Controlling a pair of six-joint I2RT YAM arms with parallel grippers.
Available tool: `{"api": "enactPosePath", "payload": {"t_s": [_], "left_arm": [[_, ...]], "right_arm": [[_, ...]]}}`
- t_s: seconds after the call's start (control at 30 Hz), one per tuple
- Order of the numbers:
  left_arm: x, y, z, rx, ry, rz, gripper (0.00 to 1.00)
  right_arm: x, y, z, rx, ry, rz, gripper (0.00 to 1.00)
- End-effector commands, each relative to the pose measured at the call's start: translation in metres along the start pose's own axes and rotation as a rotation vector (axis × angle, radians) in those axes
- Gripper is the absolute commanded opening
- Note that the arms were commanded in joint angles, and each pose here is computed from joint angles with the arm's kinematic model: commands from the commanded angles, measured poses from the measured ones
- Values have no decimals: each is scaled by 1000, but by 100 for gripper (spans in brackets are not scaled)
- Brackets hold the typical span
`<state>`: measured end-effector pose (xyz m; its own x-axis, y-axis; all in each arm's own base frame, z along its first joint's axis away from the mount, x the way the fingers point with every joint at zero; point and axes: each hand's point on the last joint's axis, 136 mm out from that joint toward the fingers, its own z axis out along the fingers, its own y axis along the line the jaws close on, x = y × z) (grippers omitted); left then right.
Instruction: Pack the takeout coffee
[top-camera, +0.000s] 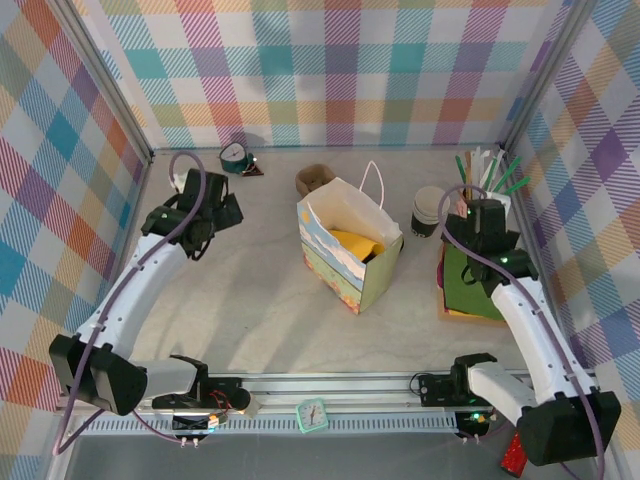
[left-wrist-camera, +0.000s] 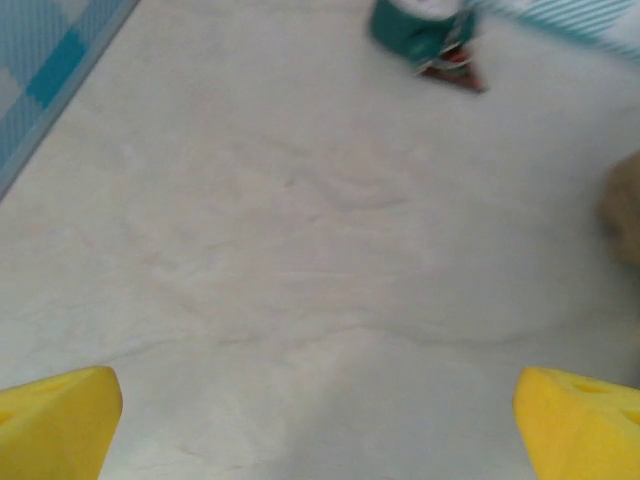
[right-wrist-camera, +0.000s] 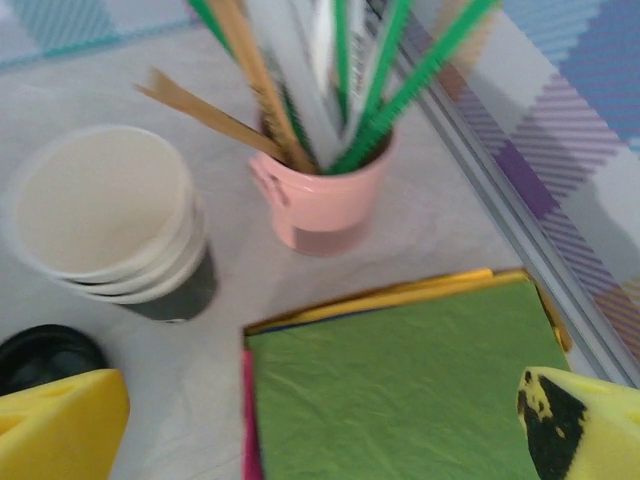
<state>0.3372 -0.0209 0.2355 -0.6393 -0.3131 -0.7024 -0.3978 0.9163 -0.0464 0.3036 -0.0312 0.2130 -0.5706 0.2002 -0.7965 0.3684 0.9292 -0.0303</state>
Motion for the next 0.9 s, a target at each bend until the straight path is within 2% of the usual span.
{"api": "enactPosePath", "payload": {"t_s": [0.0, 0.1, 0.23, 0.33, 0.63, 0.87], "left_arm": [[-10, 36, 14, -100, -103, -50, 100], [-4, 64, 34, -228, -206, -41, 100], [11, 78, 67, -281, -209, -14, 100], [18, 69, 93, -196, -217, -29, 100], [30, 37, 134, -17, -381, 51, 100], [54, 6, 150, 172, -392, 149, 100]], "right_arm": [[-1, -1, 27, -13, -61, 13, 99], [13, 8, 55, -31, -80, -72, 99], [22, 23, 81, -81, -114, -58, 99], [26, 41, 94, -171, -166, -52, 99], [39, 58, 114, -268, -297, -62, 99], [53, 77, 118, -381, -341, -115, 99]]}}
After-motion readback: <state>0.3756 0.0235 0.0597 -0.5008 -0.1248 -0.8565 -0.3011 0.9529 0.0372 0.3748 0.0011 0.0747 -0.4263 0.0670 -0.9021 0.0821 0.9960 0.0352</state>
